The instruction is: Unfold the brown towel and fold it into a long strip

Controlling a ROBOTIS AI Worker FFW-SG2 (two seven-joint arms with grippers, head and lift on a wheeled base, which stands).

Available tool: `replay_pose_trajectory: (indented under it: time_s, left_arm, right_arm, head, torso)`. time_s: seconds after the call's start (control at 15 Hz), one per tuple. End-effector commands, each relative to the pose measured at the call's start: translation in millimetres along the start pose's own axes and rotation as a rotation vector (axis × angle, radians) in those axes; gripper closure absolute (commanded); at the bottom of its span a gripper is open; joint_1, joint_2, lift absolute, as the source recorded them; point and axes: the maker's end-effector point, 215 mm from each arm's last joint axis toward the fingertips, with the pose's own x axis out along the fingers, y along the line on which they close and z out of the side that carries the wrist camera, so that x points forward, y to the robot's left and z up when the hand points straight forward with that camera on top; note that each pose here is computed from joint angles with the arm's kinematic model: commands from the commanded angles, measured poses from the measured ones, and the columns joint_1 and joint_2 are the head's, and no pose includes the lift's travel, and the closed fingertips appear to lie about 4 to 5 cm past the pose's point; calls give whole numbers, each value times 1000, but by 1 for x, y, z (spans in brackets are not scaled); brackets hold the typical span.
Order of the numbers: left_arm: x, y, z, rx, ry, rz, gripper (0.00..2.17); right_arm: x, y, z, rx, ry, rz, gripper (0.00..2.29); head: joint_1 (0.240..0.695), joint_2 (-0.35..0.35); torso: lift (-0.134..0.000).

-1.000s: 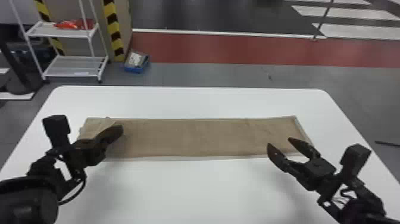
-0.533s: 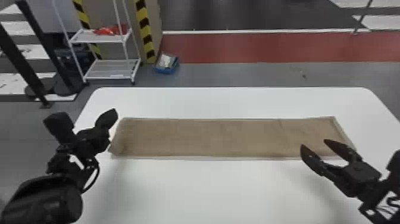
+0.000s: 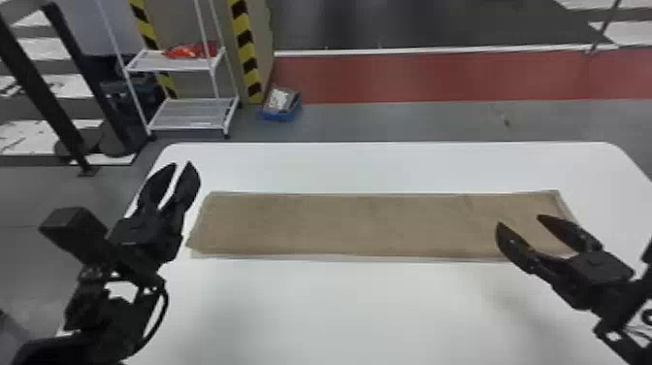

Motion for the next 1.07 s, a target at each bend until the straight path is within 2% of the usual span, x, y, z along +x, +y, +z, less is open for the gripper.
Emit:
replay_pose_trajectory:
  time_s: [0.0, 0.07, 0.13, 0.4, 0.53, 0.6, 0.73, 1.0]
  left_arm:
    - [-27, -34, 17, 59, -34, -7, 43]
    - [-37, -44, 17, 88, -31, 16, 46]
    - [-47, -55, 17, 102, -27, 28, 46]
    - [-75, -88, -1, 132, 24, 28, 46]
    - [-82, -96, -8, 131, 55, 29, 46]
    - [-85, -96, -15, 133, 84, 30, 46]
    - [-89, -96, -10, 140, 83, 31, 46]
    - [-96, -70, 6, 178, 67, 69, 46]
  right_arm:
    - [-5, 29, 33, -67, -101, -16, 181]
    - [-6, 43, 47, -91, -142, -31, 181]
    - [-4, 59, 48, -86, -135, -17, 181]
    - [1, 105, 36, -86, -89, -26, 181]
    - [-6, 129, 22, -37, -40, -11, 181]
    - [-10, 140, 22, -32, -39, -1, 181]
    - [-24, 156, 24, -31, -53, 13, 181]
    - [-59, 155, 36, -53, -123, -25, 181]
  head:
    - [695, 54]
    - [695, 50]
    - [695, 44]
    - [695, 55]
    - [695, 60]
    - [695, 70]
    - [695, 85]
    - [695, 124]
  torso:
    - [-113]
    - [-113]
    - [-113]
    - [-113]
    - [-113]
    - [-113]
    - [-113]
    - [-113]
